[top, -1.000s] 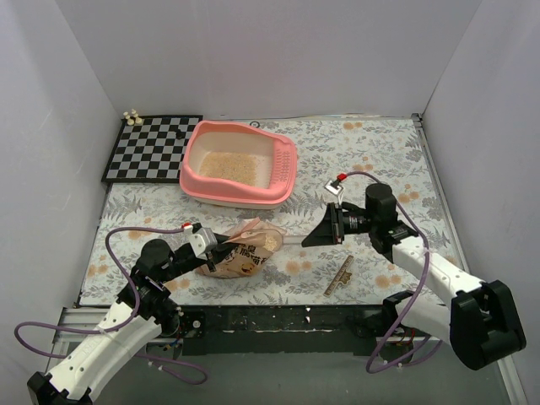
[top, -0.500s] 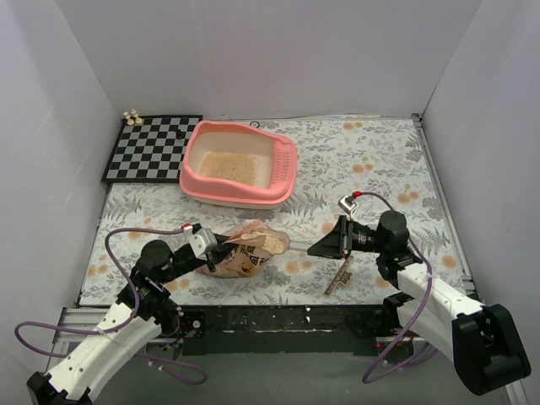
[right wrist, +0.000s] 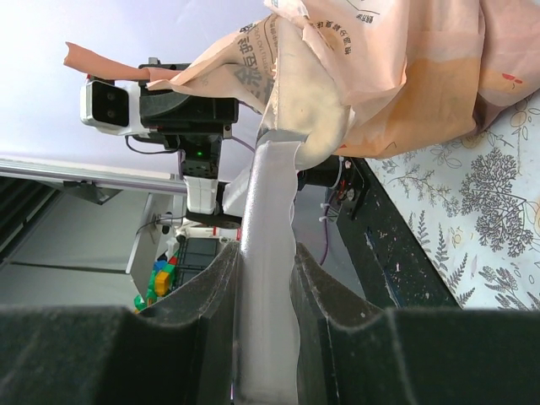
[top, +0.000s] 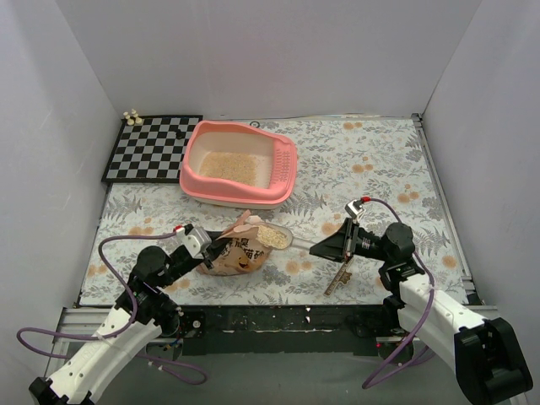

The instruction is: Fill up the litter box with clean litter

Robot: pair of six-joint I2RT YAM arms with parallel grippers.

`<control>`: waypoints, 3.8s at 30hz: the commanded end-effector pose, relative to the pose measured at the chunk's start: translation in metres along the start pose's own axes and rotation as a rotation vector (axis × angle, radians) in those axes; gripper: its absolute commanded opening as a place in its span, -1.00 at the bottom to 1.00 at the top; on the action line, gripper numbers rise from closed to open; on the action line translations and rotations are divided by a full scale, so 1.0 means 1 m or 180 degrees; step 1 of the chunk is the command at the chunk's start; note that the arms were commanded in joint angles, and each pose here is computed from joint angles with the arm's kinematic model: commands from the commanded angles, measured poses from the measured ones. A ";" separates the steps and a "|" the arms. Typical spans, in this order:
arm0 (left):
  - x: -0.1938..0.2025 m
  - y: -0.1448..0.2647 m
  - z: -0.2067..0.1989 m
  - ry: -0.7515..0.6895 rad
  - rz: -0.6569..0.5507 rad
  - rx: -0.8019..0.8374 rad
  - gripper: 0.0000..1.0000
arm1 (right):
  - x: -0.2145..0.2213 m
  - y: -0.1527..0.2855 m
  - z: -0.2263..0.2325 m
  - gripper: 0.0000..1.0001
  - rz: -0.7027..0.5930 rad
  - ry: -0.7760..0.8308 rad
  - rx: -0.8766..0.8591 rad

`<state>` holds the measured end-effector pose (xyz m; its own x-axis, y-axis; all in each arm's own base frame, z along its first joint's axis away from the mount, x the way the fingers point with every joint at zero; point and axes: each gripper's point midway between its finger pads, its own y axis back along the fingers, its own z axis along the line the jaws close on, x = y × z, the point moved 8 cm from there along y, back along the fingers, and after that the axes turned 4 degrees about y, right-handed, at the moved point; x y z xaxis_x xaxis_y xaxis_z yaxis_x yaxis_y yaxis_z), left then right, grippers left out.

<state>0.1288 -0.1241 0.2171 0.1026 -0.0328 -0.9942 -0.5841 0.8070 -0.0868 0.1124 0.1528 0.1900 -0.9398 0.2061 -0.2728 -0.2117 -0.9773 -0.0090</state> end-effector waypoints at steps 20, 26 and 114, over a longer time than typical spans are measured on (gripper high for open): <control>-0.050 0.009 0.016 -0.0297 -0.0793 -0.0559 -1.00 | -0.054 -0.020 0.058 -0.97 -0.0607 0.0158 -0.0170; -0.051 0.009 0.016 -0.0285 -0.0799 -0.0547 -1.00 | -0.087 -0.039 0.061 -0.97 -0.0782 0.0173 -0.0089; -0.032 0.006 -0.005 0.0200 -0.0182 0.0042 -1.00 | -0.041 -0.042 0.148 -0.97 0.1586 0.2480 0.1729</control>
<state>0.1191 -0.1209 0.2191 0.0105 -0.0509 -0.9986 -0.5833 0.8109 -0.0474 0.1288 0.1898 0.3370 -0.6020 -0.4865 -0.6331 -0.1434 -0.7142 0.6851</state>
